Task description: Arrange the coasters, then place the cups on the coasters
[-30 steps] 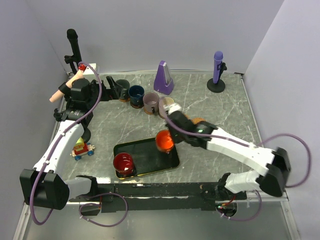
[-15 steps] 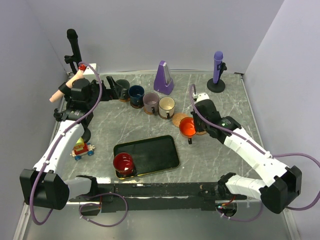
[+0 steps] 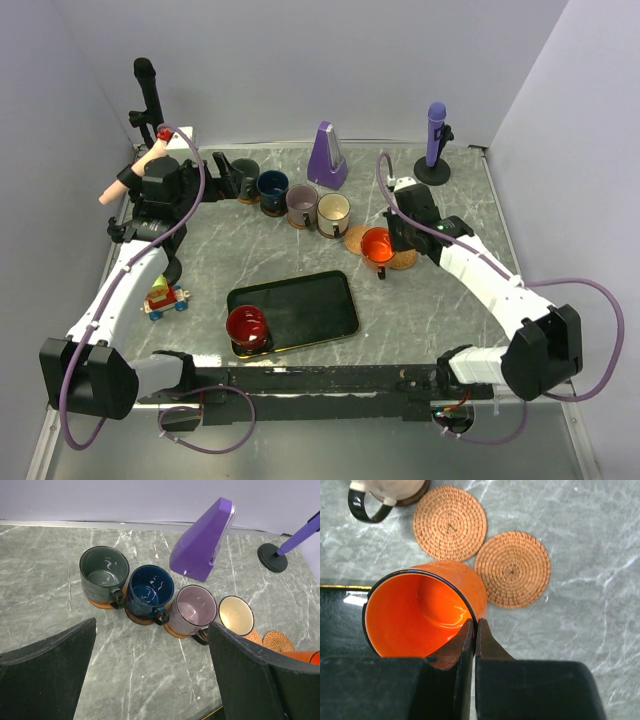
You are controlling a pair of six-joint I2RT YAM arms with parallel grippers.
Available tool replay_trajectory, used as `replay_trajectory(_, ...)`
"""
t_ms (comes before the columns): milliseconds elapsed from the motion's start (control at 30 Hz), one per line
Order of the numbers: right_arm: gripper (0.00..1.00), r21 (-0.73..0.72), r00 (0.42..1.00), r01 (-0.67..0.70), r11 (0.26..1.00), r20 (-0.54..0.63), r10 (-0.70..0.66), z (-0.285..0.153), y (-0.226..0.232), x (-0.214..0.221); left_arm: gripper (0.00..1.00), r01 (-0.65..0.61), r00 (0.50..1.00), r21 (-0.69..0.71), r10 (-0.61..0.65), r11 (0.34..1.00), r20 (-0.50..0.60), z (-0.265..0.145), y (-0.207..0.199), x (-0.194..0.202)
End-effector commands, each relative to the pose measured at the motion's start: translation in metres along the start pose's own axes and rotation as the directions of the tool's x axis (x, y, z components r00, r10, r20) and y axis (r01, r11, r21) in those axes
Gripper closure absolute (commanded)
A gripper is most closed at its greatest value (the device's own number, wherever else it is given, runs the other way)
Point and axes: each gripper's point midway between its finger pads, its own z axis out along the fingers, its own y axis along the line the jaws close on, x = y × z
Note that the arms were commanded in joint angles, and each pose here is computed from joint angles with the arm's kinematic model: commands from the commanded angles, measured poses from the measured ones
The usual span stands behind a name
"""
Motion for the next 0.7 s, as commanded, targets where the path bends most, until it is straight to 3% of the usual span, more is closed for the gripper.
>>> replay_trajectory(0, 1.00, -0.040, 0.986, -0.019, 0.999, 0.162, 0.026, -0.003, 0.003, -0.062, 0.03, -0.026, 0.997, 0.007, 0.026, 1.000, 0.072, -0.006, -0.005, -0.020)
replay_trajectory(667, 1.00, -0.059, 0.988, -0.073, 0.996, 0.132, 0.080, 0.063, 0.000, -0.088, 0.03, -0.033, 0.997, -0.001, 0.033, 0.999, 0.074, -0.006, -0.004, -0.021)
